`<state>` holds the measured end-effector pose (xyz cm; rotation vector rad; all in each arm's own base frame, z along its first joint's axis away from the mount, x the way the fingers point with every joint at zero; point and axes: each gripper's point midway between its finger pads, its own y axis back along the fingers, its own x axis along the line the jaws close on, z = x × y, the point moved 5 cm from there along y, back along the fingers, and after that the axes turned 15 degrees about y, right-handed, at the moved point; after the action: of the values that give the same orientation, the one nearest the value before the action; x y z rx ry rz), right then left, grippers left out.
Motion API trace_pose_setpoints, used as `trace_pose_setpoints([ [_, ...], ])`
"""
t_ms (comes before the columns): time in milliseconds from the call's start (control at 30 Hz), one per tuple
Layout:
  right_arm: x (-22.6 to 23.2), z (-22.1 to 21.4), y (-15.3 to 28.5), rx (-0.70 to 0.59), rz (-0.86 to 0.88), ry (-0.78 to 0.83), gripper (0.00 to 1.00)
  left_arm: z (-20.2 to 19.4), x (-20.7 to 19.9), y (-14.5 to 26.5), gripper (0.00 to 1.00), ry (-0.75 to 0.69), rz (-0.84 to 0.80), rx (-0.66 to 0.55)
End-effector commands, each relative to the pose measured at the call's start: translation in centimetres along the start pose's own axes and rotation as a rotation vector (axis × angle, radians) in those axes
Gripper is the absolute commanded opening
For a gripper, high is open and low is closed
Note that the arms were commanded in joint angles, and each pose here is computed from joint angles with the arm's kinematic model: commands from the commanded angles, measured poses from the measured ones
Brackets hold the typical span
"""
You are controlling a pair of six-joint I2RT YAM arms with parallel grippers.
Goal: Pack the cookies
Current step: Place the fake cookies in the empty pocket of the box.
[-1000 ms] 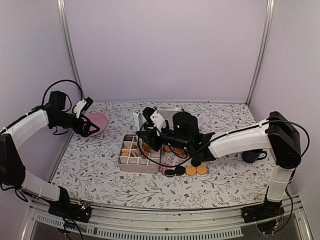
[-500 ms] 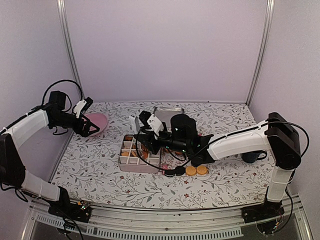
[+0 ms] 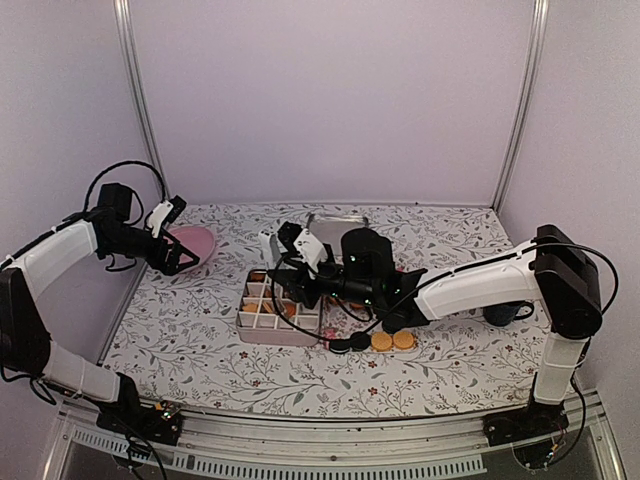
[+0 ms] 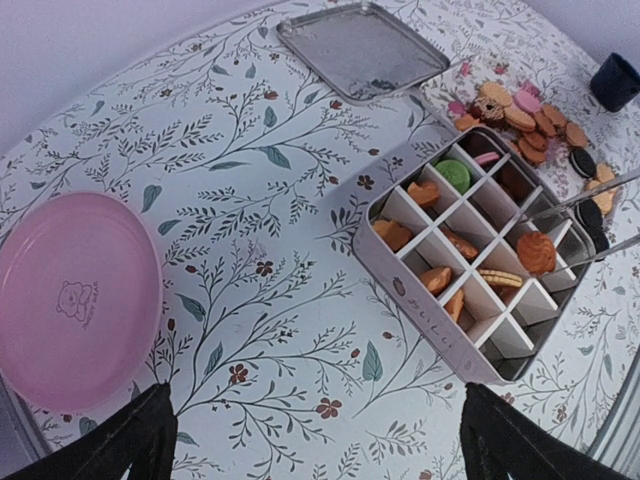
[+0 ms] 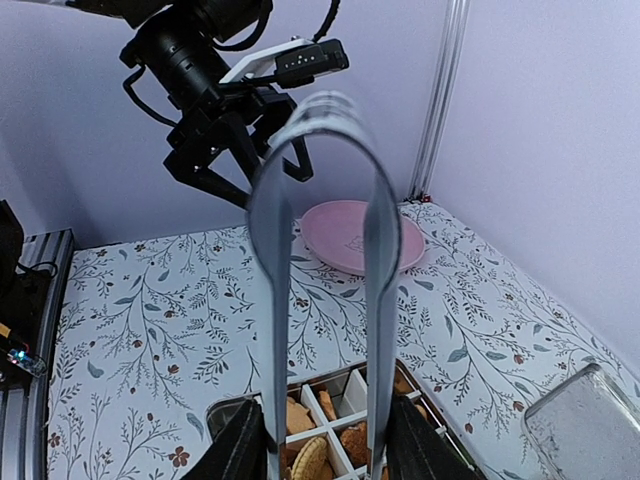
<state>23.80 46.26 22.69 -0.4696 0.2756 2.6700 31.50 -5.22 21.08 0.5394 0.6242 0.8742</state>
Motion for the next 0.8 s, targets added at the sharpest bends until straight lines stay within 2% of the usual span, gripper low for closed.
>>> trace_pose_setpoints([
  [0,-1.0,4.2,0.7,-0.117,-0.024,-0.003,0.40,0.1,-0.2,0.5,0.99,-0.013,0.002,-0.017],
  [633,-0.5,5.0,0.9,-0.144,-0.002,0.006,0.36,0.2,-0.1,0.5,0.99,-0.015,0.009,-0.016],
  [767,-1.4,6.7,1.0,-0.174,-0.038,0.025,0.36,0.2,-0.1,0.5,0.99,-0.015,0.009,-0.017],
])
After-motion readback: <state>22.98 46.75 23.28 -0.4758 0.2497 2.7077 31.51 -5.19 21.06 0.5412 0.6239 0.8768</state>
